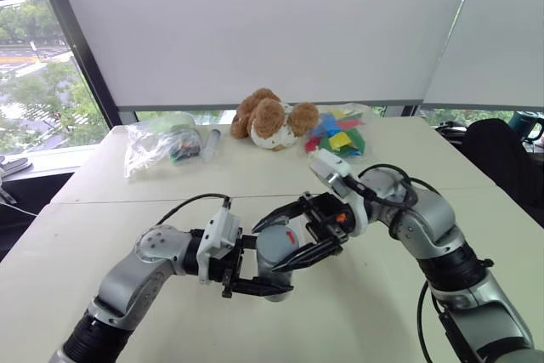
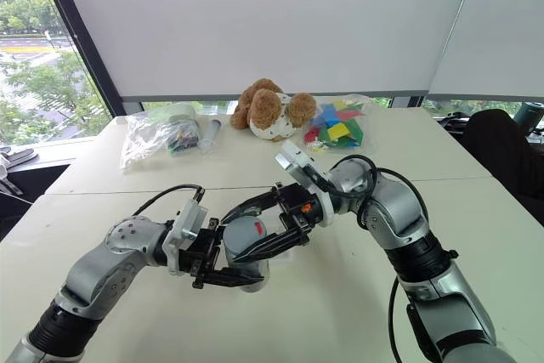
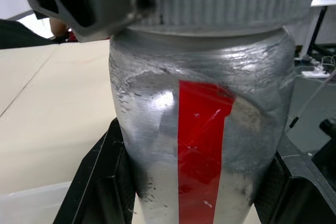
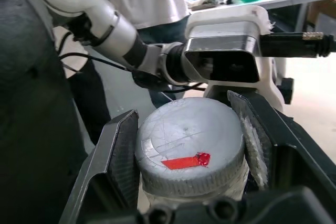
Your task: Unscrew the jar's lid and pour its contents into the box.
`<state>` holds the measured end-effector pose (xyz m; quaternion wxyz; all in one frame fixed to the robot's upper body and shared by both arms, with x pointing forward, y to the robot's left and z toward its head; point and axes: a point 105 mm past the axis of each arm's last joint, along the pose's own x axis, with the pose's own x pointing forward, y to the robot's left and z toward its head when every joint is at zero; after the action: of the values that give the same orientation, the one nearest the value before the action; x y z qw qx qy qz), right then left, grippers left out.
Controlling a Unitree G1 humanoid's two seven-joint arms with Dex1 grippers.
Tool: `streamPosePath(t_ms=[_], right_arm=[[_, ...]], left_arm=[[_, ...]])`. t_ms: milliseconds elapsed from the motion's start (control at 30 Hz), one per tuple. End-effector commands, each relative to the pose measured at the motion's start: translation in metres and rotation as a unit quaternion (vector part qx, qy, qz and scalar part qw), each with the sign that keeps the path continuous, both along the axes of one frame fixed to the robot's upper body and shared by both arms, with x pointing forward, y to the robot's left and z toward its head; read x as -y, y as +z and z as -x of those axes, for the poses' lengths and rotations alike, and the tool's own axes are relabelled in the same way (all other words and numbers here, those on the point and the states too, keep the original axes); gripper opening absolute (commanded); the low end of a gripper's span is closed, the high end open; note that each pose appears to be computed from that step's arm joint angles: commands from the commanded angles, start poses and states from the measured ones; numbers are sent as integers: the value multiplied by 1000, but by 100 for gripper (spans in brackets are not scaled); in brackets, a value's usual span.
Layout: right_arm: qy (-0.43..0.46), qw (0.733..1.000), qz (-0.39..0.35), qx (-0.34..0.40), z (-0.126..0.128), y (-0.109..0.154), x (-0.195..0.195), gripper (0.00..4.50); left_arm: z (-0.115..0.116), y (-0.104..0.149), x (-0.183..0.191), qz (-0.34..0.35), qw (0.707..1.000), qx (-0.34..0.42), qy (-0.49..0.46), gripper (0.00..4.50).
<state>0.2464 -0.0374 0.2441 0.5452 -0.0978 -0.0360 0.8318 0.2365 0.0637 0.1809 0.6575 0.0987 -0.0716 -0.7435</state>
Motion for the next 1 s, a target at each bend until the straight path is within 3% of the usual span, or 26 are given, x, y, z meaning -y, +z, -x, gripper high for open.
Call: streamPosePath(t_ms=[33,67,267,400,600,1000], right_arm=[[-40,997,-65,33,-5,29,13,415],[-56,995,-80,33,-7,32,15,441],[-156,980,-119,22,-11,37,32,441],[-184,976,-118,26,-7,31,19,441],[-225,969,-87,44,-18,16,-6,441],[-224,969,-93,57,-35,18,-24,441]], left_arm=[[5,11,-6,16,1000,18,0,210],[3,11,-8,19,1000,18,13,210],[-24,9,-30,40,988,26,144,210],[-33,7,-31,49,980,39,186,210],[-35,10,-15,66,980,39,183,210],[-28,8,-2,69,983,32,165,210]])
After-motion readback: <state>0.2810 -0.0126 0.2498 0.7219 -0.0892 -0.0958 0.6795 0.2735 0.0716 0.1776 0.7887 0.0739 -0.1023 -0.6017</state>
